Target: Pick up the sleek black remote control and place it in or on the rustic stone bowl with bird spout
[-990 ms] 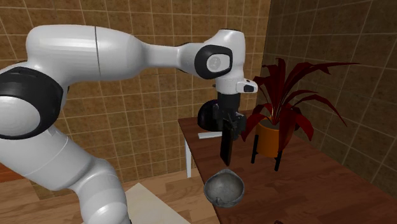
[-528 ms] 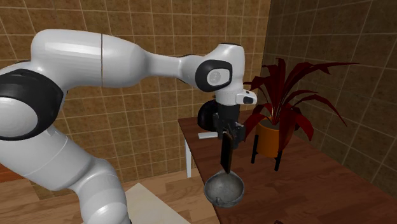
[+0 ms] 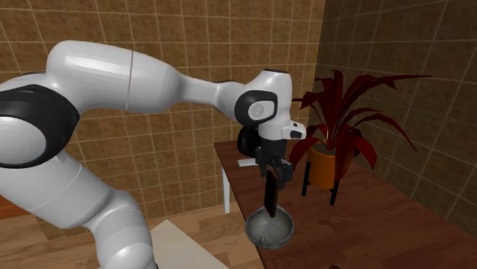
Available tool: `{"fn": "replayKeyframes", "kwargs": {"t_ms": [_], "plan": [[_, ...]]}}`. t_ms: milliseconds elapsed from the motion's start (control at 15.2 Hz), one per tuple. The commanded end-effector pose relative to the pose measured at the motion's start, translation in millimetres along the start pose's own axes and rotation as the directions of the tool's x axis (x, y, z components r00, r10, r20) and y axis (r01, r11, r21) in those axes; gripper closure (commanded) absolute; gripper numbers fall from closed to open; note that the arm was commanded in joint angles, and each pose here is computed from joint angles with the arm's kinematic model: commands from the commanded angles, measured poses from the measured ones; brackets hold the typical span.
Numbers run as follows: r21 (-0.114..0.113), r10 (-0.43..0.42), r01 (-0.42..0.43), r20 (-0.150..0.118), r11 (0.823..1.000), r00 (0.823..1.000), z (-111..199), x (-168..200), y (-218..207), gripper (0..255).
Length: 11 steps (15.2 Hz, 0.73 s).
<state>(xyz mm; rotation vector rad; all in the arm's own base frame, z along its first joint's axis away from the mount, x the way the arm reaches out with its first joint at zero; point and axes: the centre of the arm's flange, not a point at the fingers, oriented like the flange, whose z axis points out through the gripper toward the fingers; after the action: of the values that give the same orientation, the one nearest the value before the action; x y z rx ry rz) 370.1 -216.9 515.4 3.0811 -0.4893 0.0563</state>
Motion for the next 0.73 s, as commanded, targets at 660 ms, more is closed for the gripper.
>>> {"fn": "replayKeyframes", "kwargs": {"t_ms": [660], "plan": [[0.0,0.0,0.0,-0.001,1.0,1.0,38,-2,1,255]]}}
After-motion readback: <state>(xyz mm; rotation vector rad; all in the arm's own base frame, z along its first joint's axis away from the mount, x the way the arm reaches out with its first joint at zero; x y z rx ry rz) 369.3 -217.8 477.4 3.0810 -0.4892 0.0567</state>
